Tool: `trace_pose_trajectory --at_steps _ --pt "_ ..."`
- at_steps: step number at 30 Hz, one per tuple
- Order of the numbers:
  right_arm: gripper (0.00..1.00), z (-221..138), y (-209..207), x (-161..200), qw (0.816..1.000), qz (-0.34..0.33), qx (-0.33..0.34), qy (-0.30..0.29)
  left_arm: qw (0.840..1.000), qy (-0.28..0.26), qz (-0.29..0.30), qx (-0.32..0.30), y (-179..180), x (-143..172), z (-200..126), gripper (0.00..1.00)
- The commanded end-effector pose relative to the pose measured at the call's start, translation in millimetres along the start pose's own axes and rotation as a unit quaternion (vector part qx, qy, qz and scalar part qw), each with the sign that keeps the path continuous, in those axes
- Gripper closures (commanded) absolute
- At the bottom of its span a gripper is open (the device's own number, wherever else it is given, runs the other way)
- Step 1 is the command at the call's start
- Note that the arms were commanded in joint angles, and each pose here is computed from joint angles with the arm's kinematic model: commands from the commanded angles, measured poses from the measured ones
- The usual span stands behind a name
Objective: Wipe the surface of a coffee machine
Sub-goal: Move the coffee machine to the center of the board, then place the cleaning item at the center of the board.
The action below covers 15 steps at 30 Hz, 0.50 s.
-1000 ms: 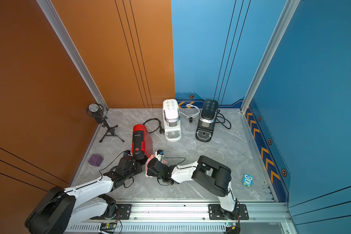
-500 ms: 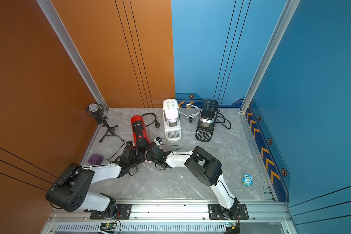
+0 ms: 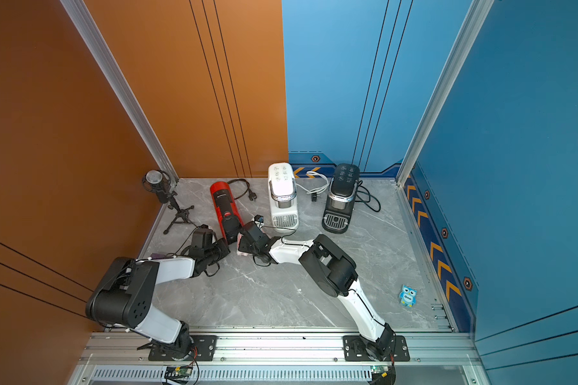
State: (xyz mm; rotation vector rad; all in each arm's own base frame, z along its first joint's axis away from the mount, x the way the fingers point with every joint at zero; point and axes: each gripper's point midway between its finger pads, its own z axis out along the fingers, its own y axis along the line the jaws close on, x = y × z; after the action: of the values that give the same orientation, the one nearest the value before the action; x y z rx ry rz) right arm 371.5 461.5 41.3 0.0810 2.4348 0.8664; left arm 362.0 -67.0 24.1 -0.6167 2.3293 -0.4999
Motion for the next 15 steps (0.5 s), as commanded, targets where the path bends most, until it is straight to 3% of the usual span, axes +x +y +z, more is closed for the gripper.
trace_pose_trajectory --at_steps 1,7,11,15 --pt "1.00 -17 -33 13 0.998 -0.017 0.048 0.023 1.000 -0.004 -0.006 0.003 -1 -3 -8 1.00" --pt "1.00 -83 -60 25 0.996 -0.032 0.086 0.021 0.999 -0.022 -0.025 0.010 -4 8 -44 1.00" --pt "1.00 -136 -103 42 0.989 -0.044 0.137 0.038 0.999 0.001 0.039 0.018 -29 40 -75 1.00" --pt "1.00 -190 -150 53 0.978 -0.052 0.199 0.045 0.994 -0.013 0.107 0.036 -58 61 -117 1.00"
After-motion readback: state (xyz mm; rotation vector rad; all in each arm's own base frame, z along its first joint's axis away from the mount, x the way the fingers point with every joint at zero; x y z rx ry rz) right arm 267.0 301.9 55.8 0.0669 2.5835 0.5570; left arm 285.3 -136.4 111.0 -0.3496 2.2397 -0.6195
